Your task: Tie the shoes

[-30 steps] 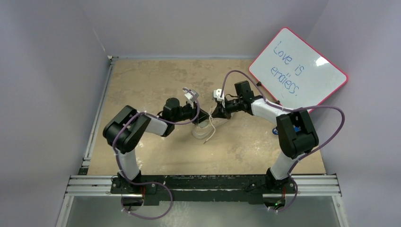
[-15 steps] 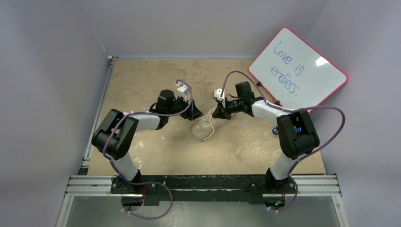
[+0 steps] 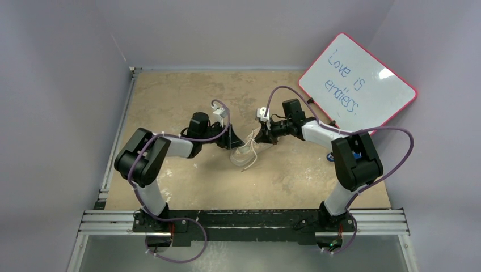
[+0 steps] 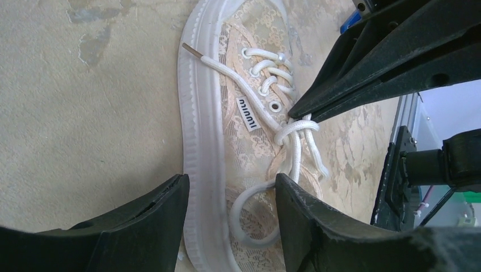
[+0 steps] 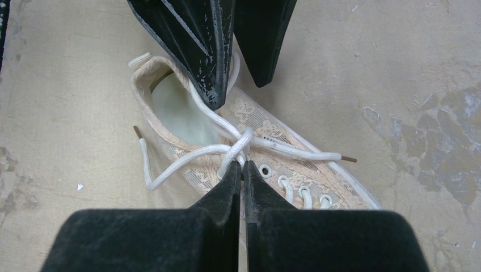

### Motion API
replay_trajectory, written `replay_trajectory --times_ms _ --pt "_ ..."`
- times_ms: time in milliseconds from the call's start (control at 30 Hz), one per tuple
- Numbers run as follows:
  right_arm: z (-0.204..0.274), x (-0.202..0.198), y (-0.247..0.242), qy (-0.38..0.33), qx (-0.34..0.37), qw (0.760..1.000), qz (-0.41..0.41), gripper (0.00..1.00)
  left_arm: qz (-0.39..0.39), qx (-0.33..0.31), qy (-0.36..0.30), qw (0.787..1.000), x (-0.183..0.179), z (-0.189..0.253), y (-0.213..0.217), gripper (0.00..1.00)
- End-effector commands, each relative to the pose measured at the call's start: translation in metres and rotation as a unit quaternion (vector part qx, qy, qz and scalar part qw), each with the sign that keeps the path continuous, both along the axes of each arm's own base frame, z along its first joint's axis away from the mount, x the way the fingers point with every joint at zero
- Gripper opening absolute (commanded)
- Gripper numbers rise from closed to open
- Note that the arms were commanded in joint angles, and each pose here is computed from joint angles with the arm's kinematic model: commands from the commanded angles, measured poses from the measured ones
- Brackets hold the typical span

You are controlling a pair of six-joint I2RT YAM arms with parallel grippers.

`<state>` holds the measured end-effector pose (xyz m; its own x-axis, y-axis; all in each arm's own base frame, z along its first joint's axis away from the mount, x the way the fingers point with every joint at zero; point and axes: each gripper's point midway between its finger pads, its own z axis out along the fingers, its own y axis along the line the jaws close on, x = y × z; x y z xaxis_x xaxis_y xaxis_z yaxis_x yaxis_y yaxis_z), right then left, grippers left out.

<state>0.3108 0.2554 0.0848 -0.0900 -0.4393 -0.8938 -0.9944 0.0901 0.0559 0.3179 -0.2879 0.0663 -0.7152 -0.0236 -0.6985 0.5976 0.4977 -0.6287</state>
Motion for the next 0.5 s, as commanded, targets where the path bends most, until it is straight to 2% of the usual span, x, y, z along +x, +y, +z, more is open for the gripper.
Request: replay_trajectory --times_ms 0,133,200,467 --pt "0.017 0.0 -0.001 -0.018 0.008 1.0 -0.002 0.0 -0.008 -0.021 -0.034 0.999 0.002 0.025 0.001 0.53" --pt "0.016 -0.001 -0.001 -0.015 0.006 1.0 -0.003 0.0 0.008 -0.018 -0.039 0.999 0.007 0.029 0.006 0.43" --pt "0.016 0.0 -0.001 -0.017 0.006 1.0 -0.004 0.0 0.013 -0.019 -0.042 0.999 0.009 0.033 0.009 0.42" --pt "0.015 -0.001 -0.002 -0.014 0.006 1.0 -0.003 0.0 0.001 -0.026 -0.022 0.999 -0.003 0.03 0.012 0.59"
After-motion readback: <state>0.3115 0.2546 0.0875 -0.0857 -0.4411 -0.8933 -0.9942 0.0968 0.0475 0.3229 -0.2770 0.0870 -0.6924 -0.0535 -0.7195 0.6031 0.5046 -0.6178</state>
